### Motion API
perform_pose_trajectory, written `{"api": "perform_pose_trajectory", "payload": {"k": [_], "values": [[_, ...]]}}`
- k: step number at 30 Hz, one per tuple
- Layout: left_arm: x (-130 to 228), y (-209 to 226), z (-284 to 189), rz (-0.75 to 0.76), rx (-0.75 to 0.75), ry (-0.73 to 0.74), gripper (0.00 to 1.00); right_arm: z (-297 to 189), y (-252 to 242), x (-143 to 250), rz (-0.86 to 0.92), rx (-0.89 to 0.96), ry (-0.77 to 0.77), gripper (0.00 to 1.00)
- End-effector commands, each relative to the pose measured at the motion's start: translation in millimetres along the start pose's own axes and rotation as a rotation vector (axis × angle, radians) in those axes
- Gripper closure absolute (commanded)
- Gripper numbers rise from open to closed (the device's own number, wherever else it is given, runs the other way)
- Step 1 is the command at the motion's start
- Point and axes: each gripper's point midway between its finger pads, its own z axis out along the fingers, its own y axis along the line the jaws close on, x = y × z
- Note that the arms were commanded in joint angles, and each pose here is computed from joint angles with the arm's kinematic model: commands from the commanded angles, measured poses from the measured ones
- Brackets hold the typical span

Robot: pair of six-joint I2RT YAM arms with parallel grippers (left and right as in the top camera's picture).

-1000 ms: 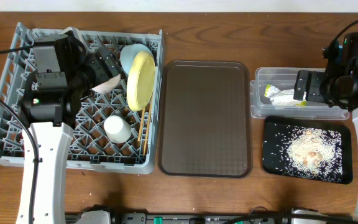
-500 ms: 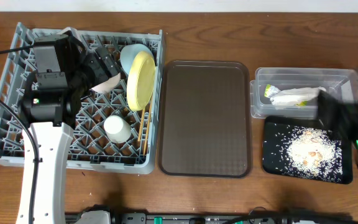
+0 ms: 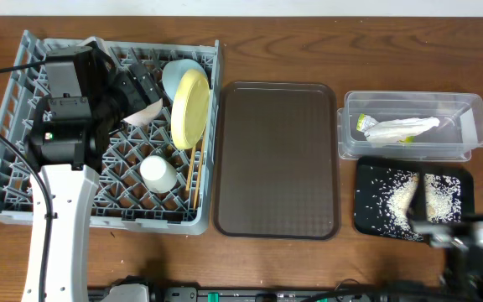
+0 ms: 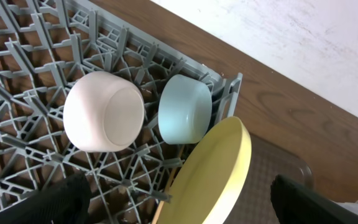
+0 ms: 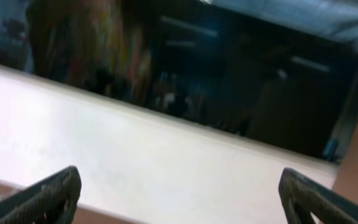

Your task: Sort waste into correct bins and load items into the dishwasher

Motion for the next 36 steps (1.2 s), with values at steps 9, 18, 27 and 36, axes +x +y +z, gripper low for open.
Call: {"api": "perform_pose_trajectory", "payload": {"k": [9, 18, 27, 36], "values": [[-10, -3, -6, 0.003, -0.001, -0.03, 0.05, -8, 37, 117, 0.133, -0.065, 0.01, 0.01], [-10, -3, -6, 0.003, -0.001, -0.03, 0.04, -18, 60, 201, 0.172, -0.118, 0.246, 0.01], [-10, -3, -6, 0.003, -0.001, -0.03, 0.04, -33, 70, 240, 0.219, -0.137, 0.42, 0.01], [-10, -3, -6, 0.003, -0.001, -0.03, 0.04, -33, 70, 240, 0.219, -0.137, 0.42, 0.01]]}}
